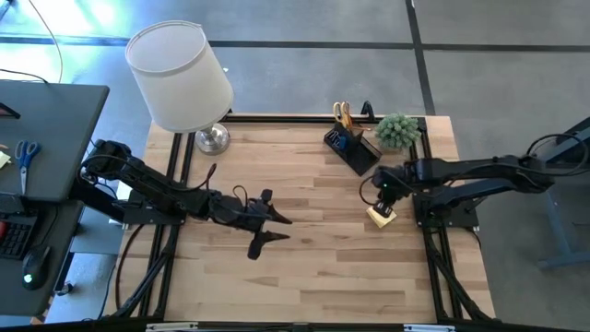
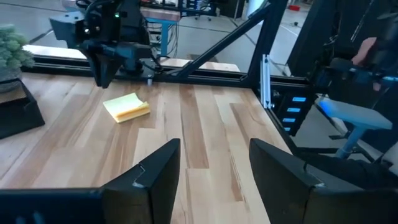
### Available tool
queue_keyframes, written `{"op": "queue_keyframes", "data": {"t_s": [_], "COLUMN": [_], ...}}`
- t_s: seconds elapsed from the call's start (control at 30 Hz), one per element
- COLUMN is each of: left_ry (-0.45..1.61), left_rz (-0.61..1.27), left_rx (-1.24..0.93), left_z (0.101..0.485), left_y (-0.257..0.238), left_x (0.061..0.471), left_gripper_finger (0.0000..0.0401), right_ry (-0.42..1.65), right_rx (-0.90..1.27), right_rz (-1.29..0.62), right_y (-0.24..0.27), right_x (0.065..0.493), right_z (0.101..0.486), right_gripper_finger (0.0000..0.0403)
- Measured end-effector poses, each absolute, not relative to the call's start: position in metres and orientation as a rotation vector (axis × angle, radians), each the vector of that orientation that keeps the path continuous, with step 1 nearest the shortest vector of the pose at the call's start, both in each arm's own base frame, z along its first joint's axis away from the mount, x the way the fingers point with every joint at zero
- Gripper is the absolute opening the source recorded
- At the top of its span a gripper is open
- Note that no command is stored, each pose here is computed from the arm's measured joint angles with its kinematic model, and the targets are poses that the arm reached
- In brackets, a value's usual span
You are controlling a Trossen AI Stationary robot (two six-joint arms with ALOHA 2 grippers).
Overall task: Pick and place office supplies into organizer
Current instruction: Put the yellow sticky note into the desk organizer
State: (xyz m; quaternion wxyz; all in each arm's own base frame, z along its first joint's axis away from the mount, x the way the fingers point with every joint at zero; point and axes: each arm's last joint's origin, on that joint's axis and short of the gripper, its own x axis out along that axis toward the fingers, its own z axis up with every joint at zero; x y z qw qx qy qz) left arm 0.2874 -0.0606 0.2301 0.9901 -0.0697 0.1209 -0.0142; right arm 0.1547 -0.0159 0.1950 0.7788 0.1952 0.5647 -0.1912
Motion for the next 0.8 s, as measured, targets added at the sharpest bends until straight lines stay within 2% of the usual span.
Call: {"op": "queue_keyframes", "data": {"t_s": [0.2,0.37,0.57,0.8], "left_ry": [0.249,0.27,0.277,0.273], "left_rz": [-0.034,-0.034,-0.055,-0.061], "left_rx": [-0.142,-0.141,-0.138,-0.129], "left_z": [0.23,0.228,0.227,0.228], "left_y": [-0.061,-0.061,-0.068,-0.071], "left_x": [0.287,0.287,0.285,0.284], "left_gripper_finger": [0.0179,0.0179,0.0179,0.0179], "right_ry": [1.265,1.33,1.422,1.5], "right_rx": [0.527,0.545,0.545,0.524], "right_rz": [-0.531,-0.586,-0.599,-0.606], "right_y": [-0.015,-0.011,-0.003,-0.002], "right_x": [0.154,0.158,0.165,0.172], "right_z": [0.189,0.18,0.166,0.153], "right_gripper_finger": [0.0118,0.0152,0.016,0.0144]}}
